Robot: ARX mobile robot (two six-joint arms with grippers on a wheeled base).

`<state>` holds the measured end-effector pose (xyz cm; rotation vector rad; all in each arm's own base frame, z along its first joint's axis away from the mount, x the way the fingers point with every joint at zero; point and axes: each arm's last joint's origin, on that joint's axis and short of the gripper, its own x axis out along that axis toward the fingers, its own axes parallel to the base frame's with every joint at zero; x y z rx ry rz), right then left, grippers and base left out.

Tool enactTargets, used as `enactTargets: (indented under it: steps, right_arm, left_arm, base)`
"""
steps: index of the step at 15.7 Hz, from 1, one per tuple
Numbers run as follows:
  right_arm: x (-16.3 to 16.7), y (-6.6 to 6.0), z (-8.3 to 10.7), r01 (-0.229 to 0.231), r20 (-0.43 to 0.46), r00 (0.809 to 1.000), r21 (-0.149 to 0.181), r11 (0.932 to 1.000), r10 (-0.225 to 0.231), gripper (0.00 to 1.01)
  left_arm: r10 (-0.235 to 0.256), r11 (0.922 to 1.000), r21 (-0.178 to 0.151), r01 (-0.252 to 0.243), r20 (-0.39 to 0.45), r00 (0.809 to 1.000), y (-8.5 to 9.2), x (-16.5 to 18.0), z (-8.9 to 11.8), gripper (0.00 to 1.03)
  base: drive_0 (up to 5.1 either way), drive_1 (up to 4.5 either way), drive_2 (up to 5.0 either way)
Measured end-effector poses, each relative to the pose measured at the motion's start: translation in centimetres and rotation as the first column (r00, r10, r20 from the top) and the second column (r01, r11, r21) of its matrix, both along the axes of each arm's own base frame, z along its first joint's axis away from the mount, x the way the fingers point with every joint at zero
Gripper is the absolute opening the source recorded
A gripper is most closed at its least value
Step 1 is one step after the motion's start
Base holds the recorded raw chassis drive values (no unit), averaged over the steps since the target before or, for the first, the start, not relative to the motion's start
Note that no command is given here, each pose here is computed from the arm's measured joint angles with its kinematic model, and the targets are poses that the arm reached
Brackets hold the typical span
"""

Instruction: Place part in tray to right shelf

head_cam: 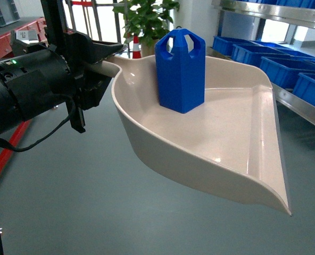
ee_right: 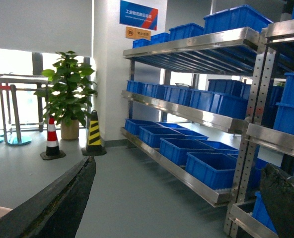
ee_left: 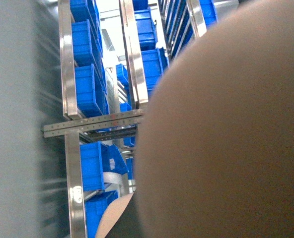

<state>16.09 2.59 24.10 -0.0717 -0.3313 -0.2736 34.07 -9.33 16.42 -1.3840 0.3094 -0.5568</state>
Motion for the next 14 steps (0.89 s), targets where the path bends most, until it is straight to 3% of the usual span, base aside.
enactTargets:
  steps: [14]
  right_arm:
    - [0.00,0.00,0.00,0.000,0.000,1.000,0.000,1.0000,0.000,0.98]
  left_arm:
    - [0.002,1.0000,0.000,-0.002,0.000,1.000,0.07,0.02,0.00,0.13]
  base:
    - [-1.6,-1.64,-1.6]
